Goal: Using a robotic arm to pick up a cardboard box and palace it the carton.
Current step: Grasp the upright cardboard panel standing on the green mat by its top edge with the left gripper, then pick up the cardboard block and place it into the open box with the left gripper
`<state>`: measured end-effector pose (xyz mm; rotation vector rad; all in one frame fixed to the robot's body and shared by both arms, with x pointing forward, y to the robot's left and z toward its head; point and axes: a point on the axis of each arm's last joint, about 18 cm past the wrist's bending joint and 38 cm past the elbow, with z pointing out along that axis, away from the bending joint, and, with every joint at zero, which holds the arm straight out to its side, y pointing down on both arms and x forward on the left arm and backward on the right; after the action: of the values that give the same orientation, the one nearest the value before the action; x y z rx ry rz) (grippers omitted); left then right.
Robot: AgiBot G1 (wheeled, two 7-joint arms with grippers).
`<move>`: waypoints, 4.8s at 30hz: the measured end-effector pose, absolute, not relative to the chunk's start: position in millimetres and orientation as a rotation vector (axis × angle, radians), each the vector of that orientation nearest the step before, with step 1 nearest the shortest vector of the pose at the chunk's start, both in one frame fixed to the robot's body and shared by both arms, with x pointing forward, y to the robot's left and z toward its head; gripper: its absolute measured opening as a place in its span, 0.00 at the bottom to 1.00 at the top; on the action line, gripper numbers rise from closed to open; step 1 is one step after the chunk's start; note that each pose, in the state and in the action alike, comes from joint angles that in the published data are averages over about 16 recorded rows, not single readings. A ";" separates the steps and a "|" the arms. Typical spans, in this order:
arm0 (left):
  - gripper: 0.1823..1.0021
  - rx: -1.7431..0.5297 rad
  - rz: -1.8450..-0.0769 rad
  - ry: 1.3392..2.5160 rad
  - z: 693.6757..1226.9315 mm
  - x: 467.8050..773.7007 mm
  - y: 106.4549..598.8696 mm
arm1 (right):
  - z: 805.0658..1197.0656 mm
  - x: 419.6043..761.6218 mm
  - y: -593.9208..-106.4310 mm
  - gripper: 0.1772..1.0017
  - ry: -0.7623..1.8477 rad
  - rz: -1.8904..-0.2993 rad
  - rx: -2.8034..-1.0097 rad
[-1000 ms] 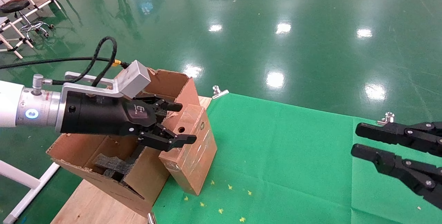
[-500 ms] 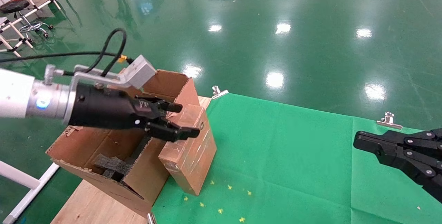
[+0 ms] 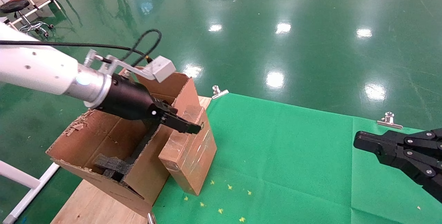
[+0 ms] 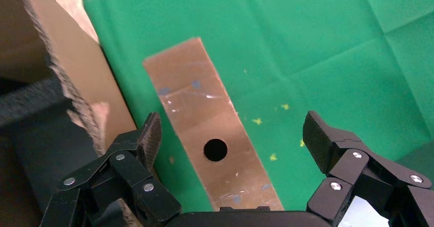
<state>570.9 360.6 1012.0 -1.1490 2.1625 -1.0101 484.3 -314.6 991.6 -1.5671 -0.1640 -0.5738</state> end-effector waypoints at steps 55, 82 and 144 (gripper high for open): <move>0.70 -1.280 -0.824 2.233 988.7 592.1 352.9 | 991.5 484.4 -314.7 0.74 -0.163 -0.574 -1.567; 0.20 -1.079 -1.022 2.115 1058.9 573.3 363.6 | 991.5 484.4 -314.8 1.00 -0.163 -0.574 -1.567; 0.16 -1.472 -0.778 1.659 978.1 556.0 620.6 | 991.5 484.4 -314.8 1.00 -0.163 -0.574 -1.567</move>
<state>556.0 620.6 978.1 -1.4724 1.6589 -0.7776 484.4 -314.8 991.5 -1.5669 -0.1633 -0.5741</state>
